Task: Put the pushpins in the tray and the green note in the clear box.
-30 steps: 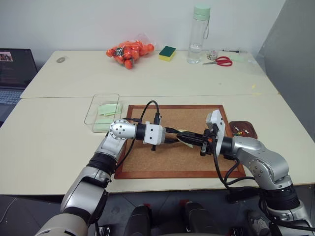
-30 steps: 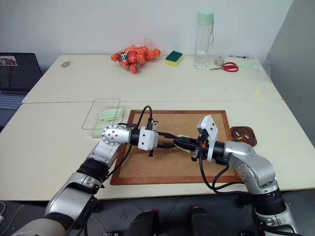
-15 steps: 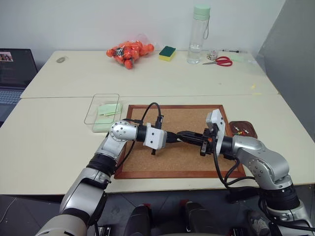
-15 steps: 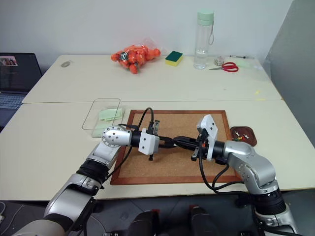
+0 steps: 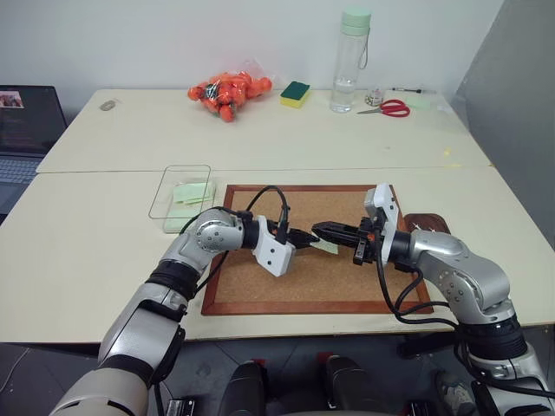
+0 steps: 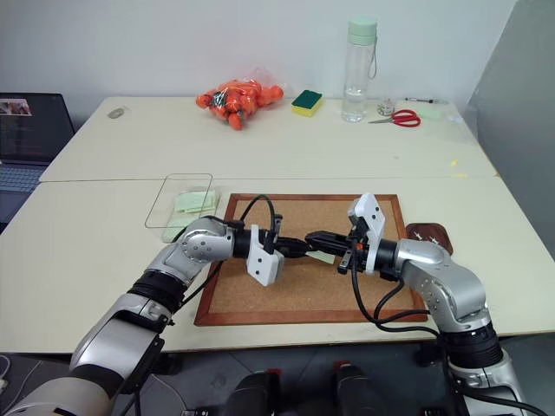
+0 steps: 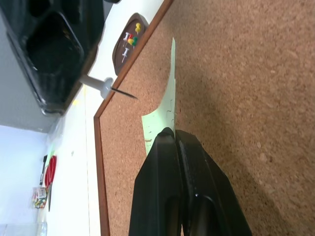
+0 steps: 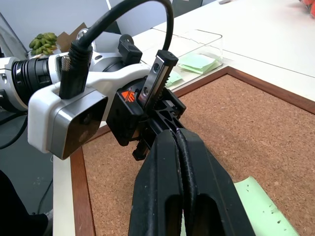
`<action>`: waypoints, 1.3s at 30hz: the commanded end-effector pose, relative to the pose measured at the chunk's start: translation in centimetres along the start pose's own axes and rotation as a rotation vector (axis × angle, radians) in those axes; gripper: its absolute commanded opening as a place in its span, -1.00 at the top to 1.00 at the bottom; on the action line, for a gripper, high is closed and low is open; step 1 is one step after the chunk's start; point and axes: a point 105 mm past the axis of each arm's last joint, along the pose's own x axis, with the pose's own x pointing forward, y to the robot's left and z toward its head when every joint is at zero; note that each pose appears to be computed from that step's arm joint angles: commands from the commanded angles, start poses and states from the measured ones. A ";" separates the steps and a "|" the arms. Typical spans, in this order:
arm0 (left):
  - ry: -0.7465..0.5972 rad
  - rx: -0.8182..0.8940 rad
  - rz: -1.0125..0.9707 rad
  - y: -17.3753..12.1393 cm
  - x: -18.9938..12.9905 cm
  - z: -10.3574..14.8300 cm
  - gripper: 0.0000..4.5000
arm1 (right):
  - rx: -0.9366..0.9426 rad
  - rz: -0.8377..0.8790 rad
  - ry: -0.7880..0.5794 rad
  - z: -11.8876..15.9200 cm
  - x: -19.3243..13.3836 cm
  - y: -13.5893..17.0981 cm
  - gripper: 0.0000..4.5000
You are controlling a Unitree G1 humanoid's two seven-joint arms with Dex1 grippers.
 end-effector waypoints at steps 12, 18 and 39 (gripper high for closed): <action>-0.186 -0.640 0.307 3.7 -0.3 2.8 0.98 | -0.153 -0.571 -0.135 2.5 -6.3 -7.3 1.00; -0.229 -0.908 0.250 3.1 0.1 5.0 0.98 | -0.171 -0.876 -0.067 0.4 -10.6 -9.8 1.00; -0.174 -1.045 0.129 1.7 0.7 5.6 0.99 | 0.035 -1.142 0.014 -3.2 -14.6 -12.2 0.90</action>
